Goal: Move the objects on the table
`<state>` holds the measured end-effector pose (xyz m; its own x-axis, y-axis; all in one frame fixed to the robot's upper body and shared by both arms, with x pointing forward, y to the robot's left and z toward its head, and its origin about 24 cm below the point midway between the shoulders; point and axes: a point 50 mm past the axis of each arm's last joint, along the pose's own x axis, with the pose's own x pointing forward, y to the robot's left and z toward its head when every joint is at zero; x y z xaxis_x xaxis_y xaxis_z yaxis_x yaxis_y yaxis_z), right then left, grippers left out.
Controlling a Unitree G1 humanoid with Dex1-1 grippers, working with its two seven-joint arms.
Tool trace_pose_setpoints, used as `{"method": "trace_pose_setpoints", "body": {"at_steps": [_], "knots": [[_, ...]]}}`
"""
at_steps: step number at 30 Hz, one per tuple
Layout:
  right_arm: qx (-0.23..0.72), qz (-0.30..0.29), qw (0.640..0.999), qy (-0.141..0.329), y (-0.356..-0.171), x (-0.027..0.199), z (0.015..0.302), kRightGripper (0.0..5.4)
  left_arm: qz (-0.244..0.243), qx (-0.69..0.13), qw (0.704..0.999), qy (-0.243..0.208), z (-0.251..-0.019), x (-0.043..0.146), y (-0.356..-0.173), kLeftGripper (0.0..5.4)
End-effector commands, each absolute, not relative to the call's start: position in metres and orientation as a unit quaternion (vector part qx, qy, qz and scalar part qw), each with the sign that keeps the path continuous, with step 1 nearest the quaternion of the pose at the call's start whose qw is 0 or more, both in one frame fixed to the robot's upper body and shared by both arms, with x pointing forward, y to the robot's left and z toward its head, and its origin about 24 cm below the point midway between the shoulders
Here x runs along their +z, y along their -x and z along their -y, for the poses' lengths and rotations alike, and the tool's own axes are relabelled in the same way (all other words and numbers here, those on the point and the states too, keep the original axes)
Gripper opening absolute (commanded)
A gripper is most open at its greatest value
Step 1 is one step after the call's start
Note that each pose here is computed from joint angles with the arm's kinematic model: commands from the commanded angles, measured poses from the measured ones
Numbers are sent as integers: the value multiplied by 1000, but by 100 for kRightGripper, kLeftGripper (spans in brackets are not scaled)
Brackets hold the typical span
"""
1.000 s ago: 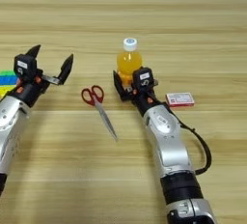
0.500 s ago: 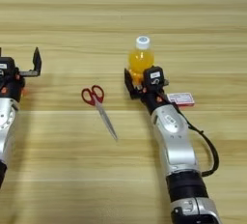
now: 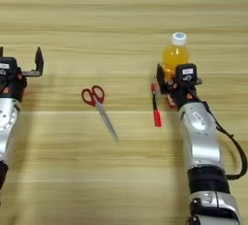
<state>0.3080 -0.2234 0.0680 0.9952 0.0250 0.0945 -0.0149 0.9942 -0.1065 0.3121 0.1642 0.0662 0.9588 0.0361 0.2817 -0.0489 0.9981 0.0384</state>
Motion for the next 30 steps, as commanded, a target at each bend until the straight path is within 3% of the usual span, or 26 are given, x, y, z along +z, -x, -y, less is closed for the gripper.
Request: {"method": "trace_pose_setpoints", "body": {"at_steps": [1,17,30], "knots": [[-17,76,996,53,-320,80,240,345,149,16,988,-26,-162,69,-312,540],[-61,68,994,56,-328,68,270,345,149,15,988,-25,-161,69,-312,540],[-139,56,986,80,-310,65,314,345,149,13,989,-24,-160,69,-311,540]]}}
